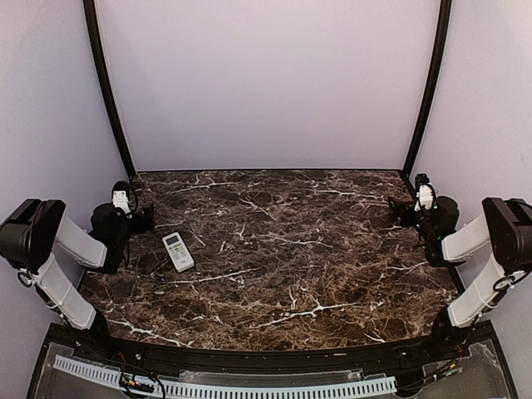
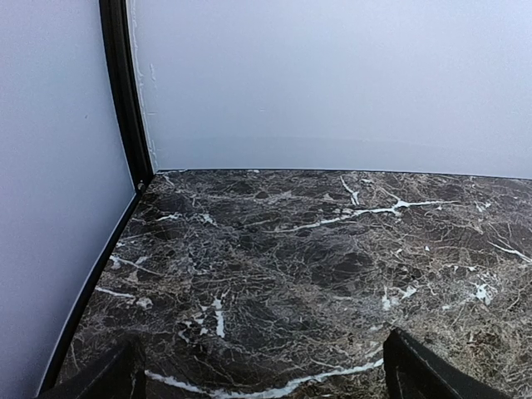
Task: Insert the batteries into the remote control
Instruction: Pick up the remote control from the center of the board.
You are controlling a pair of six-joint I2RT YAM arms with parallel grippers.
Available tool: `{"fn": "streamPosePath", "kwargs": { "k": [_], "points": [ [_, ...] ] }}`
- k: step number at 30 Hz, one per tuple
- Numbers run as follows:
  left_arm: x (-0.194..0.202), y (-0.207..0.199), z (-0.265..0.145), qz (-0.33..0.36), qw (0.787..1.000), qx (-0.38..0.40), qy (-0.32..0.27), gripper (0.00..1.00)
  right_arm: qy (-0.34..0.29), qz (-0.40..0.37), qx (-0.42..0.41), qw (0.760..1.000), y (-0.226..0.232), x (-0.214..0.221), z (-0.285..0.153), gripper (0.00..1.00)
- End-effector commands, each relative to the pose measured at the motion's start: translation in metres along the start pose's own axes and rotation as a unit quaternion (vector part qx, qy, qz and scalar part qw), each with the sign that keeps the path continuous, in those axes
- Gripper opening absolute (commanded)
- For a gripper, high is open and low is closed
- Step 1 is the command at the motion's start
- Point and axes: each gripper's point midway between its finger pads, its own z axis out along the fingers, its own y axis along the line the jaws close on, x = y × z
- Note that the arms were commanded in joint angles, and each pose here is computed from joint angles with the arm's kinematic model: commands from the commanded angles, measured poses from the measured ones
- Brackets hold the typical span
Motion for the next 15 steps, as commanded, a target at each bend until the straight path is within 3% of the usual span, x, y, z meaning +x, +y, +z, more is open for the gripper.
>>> {"fn": "streamPosePath", "kwargs": {
  "k": [1, 11, 15],
  "points": [
    [-0.016, 0.001, 0.001, 0.001, 1.0, 0.001, -0.019, 0.99, -0.023, -0.008, 0.003, 1.0, -0.001, -0.014, 0.0, 0.99],
    [-0.018, 0.004, 0.001, -0.004, 1.0, -0.006, -0.02, 0.99, -0.035, -0.004, 0.025, 0.999, -0.007, -0.029, -0.006, 0.99],
    [-0.038, 0.054, -0.003, -0.061, 0.988, -0.14, 0.028, 0.99, -0.017, 0.019, 0.063, 0.998, -0.021, -0.059, -0.012, 0.99]
  ]
}}
